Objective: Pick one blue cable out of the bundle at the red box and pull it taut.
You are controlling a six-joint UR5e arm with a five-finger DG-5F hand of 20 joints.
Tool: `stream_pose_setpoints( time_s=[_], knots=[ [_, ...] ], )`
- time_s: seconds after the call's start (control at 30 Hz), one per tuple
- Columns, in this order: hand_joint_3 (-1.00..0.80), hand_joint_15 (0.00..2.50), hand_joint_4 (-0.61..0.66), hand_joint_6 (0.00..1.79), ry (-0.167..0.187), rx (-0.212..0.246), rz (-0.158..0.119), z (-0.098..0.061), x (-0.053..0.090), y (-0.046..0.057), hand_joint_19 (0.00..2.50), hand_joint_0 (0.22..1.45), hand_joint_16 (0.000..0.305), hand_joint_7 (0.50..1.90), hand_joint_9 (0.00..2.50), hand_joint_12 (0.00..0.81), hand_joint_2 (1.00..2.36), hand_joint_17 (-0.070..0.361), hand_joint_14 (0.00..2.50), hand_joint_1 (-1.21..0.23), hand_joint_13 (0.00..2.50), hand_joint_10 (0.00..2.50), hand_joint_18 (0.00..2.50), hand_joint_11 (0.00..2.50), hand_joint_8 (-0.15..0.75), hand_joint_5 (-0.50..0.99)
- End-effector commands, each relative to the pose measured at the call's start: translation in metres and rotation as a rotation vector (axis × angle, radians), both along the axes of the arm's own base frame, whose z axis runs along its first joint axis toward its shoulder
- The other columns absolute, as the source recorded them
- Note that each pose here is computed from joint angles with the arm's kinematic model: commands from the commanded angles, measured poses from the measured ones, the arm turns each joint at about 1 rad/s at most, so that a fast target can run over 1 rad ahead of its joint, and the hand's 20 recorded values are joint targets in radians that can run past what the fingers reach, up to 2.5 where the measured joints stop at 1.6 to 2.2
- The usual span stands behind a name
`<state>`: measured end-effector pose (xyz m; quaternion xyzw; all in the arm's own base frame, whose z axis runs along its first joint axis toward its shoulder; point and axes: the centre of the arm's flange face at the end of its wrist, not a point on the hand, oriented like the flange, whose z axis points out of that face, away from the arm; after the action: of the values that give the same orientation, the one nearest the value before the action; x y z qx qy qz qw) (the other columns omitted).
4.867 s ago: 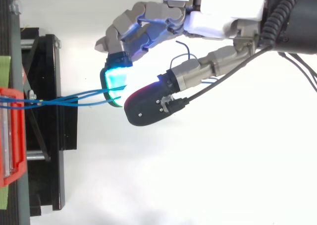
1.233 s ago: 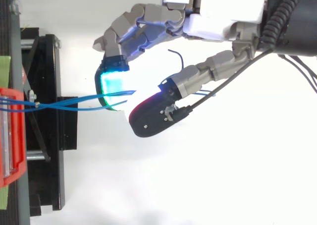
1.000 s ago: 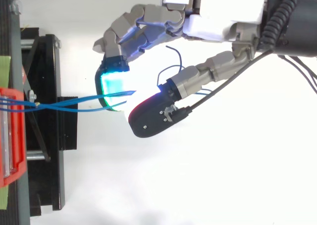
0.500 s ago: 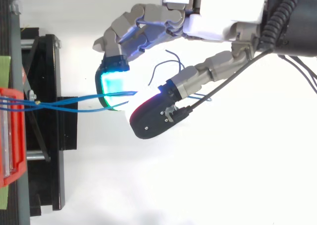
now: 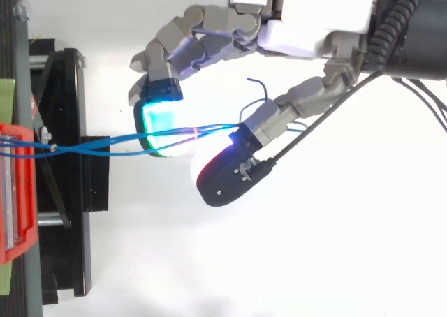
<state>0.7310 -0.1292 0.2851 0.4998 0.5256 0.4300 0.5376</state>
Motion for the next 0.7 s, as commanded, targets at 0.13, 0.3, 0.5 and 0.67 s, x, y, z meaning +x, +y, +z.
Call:
stream_pose_setpoints(
  time_s=[0.13,0.3,0.5,0.67],
  knots=[
    [-0.5,0.1,0.08,0.87,-0.002,0.0,0.003,0.0008,0.0,0.0003,0.12,0.48,0.059,0.99,0.59,0.386,1.0,0.132,0.0,-0.9,0.27,0.01,0.28,0.3,0.241,-0.2],
    [-0.5,0.11,0.07,0.85,-0.01,0.0,0.0,0.005,0.0018,0.0,0.16,0.51,0.058,1.05,0.64,0.38,1.0,0.13,0.0,-0.71,0.28,0.01,0.26,0.31,0.252,-0.18],
    [-0.34,0.13,0.04,0.86,-0.014,0.0,0.0,0.0072,0.0028,0.0,0.17,0.59,0.055,1.12,0.67,0.363,1.01,0.124,0.0,-0.7,0.31,0.01,0.26,0.32,0.248,-0.17],
    [-0.24,0.13,0.04,0.87,-0.013,-0.001,0.0,0.0064,0.0024,0.0,0.18,0.62,0.055,1.13,0.67,0.364,1.02,0.125,0.01,-0.78,0.32,0.01,0.28,0.34,0.258,-0.17]
  ],
)
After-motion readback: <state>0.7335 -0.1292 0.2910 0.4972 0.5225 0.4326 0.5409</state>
